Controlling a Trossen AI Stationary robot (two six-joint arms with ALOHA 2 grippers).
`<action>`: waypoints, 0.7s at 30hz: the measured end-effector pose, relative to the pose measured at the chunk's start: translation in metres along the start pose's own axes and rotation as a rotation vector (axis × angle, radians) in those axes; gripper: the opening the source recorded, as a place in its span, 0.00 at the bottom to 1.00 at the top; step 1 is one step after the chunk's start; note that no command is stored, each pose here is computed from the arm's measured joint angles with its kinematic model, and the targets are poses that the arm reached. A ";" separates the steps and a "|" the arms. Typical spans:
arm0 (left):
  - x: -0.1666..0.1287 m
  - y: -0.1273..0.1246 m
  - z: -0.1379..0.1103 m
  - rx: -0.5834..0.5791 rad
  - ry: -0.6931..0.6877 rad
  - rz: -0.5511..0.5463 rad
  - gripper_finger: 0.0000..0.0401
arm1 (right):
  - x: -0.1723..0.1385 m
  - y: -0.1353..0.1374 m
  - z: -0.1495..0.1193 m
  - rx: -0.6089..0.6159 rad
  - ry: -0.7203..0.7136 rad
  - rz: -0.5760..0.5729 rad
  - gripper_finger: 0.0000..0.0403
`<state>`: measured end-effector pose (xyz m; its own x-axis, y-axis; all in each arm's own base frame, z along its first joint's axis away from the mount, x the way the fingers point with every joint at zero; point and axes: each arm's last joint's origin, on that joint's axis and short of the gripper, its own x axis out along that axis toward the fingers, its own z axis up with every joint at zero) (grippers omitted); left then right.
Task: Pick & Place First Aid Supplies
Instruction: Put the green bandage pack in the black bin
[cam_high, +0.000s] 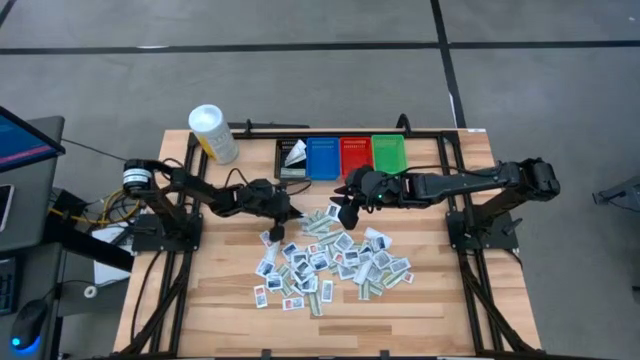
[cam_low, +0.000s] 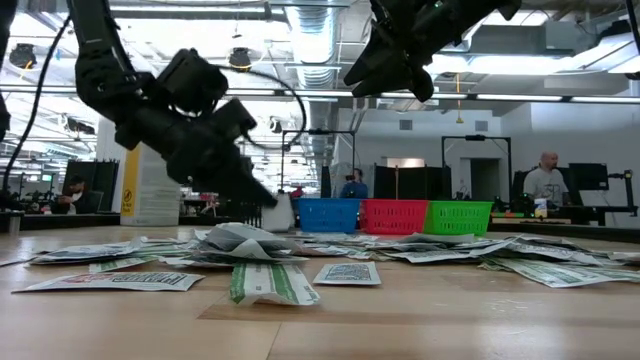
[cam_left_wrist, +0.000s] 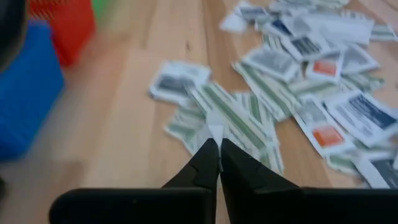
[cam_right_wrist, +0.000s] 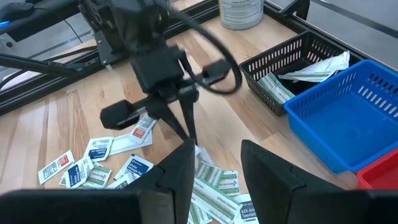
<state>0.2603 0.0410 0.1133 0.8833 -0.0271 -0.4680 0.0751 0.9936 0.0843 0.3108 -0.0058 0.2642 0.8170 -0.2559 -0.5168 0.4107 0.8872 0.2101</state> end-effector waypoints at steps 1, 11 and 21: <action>-0.002 0.001 0.004 0.021 -0.017 0.010 0.03 | 0.000 0.000 0.000 0.000 0.000 0.000 0.31; -0.035 0.012 0.041 0.130 -0.166 0.159 0.05 | 0.000 0.000 0.000 0.000 0.000 0.000 0.31; -0.067 0.021 0.066 -0.016 -0.352 0.135 0.04 | 0.000 0.000 0.000 0.000 0.000 0.000 0.31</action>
<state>0.2336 0.0564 0.2048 0.9899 0.0707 -0.1229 -0.0573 0.9924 0.1093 0.3108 -0.0058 0.2643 0.8172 -0.2559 -0.5165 0.4105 0.8874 0.2099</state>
